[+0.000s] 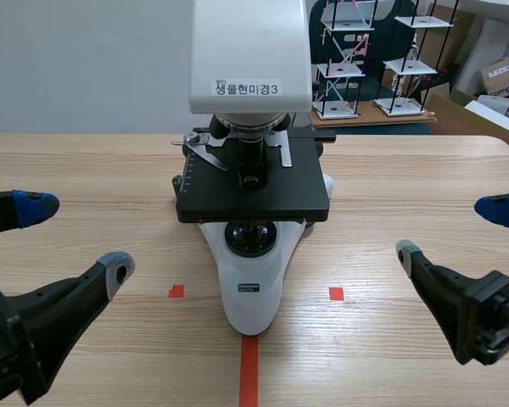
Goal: Point at the fine focus knob
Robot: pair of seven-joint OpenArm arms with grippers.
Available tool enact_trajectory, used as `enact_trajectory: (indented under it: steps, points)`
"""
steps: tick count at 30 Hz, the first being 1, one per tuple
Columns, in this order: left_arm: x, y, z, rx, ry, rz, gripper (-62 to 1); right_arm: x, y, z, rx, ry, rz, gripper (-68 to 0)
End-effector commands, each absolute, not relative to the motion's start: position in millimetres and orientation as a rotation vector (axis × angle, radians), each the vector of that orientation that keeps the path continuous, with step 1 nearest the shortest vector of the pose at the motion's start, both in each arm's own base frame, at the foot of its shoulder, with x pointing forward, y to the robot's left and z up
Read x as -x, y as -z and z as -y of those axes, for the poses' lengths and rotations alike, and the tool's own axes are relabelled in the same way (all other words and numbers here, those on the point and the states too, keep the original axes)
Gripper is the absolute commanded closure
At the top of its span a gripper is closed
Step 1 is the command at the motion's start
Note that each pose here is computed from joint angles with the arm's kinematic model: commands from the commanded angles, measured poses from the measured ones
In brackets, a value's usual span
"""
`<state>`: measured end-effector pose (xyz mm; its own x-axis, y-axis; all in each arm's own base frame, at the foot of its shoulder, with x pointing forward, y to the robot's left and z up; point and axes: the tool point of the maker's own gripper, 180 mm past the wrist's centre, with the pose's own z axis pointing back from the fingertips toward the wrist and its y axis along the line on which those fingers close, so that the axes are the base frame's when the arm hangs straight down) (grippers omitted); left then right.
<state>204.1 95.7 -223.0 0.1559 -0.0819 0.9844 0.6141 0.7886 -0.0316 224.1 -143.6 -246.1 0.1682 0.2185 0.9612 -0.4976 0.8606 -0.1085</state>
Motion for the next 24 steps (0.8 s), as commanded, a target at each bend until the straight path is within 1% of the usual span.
enact_trajectory:
  steps: [1, 13, 14, 15, 17, 18, 22, 24]
  points:
    - [-206, 214, -94, 0.495, 0.52, 1.364, -62.3, -225, 239, 141, -0.266, -0.515, 1.333, -59.1]
    - [-206, 214, -94, 0.495, 0.52, 1.364, -62.3, -225, 239, 141, -0.263, -0.513, 1.334, -59.0]
    - [-206, 214, -94, 0.495, 0.52, 1.364, -62.3, -226, 239, 142, -0.26, -0.511, 1.335, -58.6]
    - [-206, 214, -94, 0.495, 0.52, 1.364, -62.3, -226, 239, 143, -0.256, -0.509, 1.335, -56.5]
    - [-206, 214, -94, 0.495, 0.52, 1.364, -62.3, -228, 238, 147, -0.23, -0.493, 1.341, -48.8]
    - [-206, 214, -94, 0.495, 0.52, 1.364, -62.3, -230, 239, 150, -0.212, -0.482, 1.344, -43.2]
    - [-206, 214, -94, 0.495, 0.52, 1.364, -62.3, -232, 240, 160, -0.182, -0.452, 1.362, -14.8]
    - [-206, 214, -94, 0.495, 0.52, 1.364, -62.3, -233, 243, 165, -0.179, -0.439, 1.379, -4.1]
